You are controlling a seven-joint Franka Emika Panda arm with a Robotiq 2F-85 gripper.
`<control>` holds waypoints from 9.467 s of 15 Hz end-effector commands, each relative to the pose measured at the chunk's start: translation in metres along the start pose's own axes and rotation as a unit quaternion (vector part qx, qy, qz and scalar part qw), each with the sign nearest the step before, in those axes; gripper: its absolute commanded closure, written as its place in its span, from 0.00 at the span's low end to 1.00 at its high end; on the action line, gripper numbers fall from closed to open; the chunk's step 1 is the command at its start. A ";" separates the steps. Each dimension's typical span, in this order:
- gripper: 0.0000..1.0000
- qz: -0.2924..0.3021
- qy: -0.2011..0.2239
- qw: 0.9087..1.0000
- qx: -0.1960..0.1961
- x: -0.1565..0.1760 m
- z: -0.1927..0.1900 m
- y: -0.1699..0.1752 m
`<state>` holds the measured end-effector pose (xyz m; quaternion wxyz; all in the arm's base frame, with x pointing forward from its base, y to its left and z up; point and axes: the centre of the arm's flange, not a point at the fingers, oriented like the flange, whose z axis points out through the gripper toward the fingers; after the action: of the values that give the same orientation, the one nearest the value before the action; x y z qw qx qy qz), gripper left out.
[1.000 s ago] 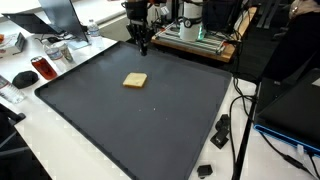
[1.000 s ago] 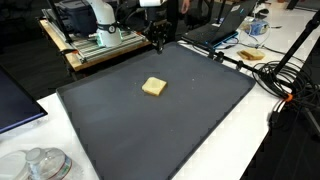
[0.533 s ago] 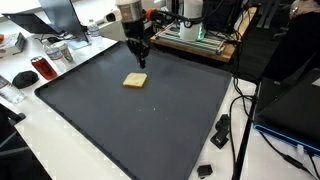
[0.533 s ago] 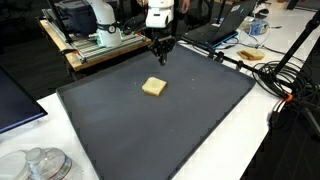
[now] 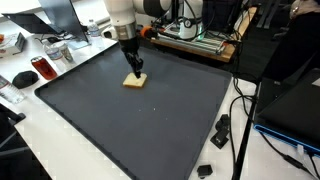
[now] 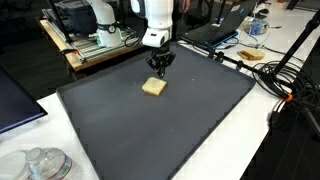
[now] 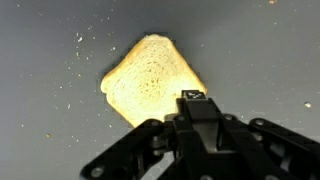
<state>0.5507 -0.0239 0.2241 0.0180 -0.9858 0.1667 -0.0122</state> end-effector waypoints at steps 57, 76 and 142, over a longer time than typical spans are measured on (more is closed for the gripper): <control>0.95 0.106 -0.021 0.993 -0.057 0.014 0.110 0.004; 0.95 0.065 -0.028 0.997 -0.033 0.012 0.107 0.002; 0.95 0.247 0.072 0.956 -0.138 0.010 -0.023 -0.036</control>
<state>0.5610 -0.0040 0.2507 -0.0930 -0.9221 0.3722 -0.0508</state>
